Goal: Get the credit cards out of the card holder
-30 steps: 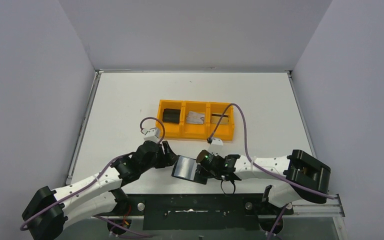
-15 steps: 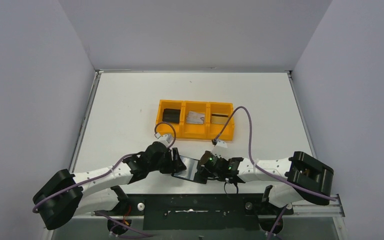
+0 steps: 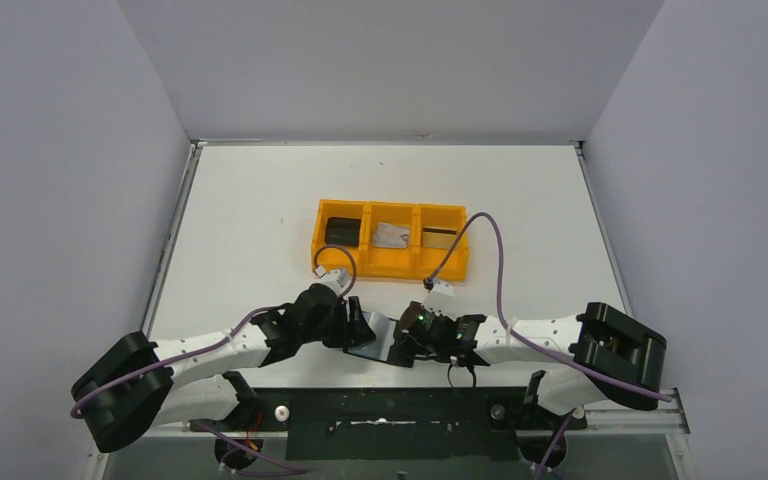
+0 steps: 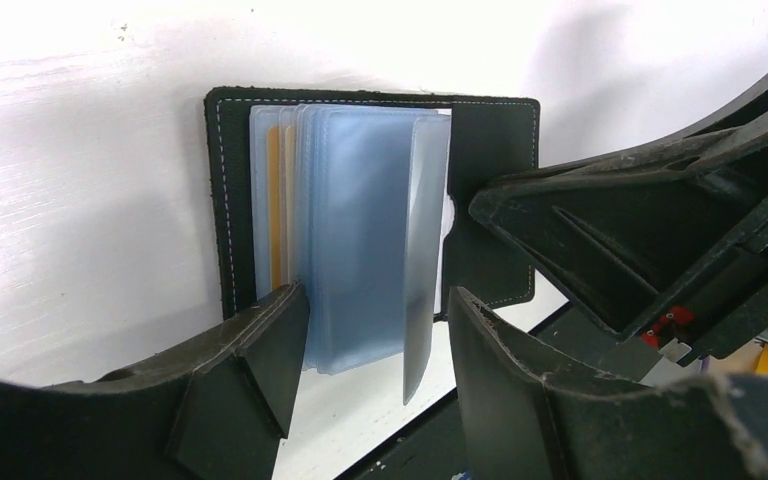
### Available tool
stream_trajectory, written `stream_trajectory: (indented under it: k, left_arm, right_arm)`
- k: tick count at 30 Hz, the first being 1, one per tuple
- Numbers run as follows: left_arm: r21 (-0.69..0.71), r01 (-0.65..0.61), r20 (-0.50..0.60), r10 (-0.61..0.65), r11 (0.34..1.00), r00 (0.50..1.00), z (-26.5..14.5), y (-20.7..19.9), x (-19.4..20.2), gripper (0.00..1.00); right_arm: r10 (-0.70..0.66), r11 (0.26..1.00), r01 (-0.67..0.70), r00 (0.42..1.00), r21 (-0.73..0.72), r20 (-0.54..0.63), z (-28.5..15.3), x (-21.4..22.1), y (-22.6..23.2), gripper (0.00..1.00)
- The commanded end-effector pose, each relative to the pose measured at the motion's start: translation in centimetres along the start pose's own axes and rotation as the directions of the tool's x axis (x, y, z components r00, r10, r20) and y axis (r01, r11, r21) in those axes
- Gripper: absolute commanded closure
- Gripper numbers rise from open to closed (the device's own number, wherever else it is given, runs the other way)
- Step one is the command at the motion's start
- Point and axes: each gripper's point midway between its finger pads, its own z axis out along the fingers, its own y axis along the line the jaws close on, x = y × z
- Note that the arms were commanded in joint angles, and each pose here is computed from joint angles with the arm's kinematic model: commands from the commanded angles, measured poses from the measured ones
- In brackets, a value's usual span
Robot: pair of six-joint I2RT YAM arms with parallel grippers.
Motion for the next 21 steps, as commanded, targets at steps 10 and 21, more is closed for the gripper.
stream_trajectory:
  k: [10, 21]
  left_arm:
    - [0.214, -0.037, 0.051, 0.026, 0.976, 0.998, -0.4, -6.3, -2.1, 0.5]
    - [0.253, -0.045, 0.056, 0.032, 0.966, 0.998, -0.6, -7.1, -2.1, 0.57]
  right_arm:
    - [-0.032, 0.991, 0.039, 0.998, 0.131, -0.057, 1.3, 1.9, -3.9, 0.8]
    - [0.036, 0.997, -0.036, 0.999, -0.062, -0.003, 0.3, 0.6, -0.8, 0.78]
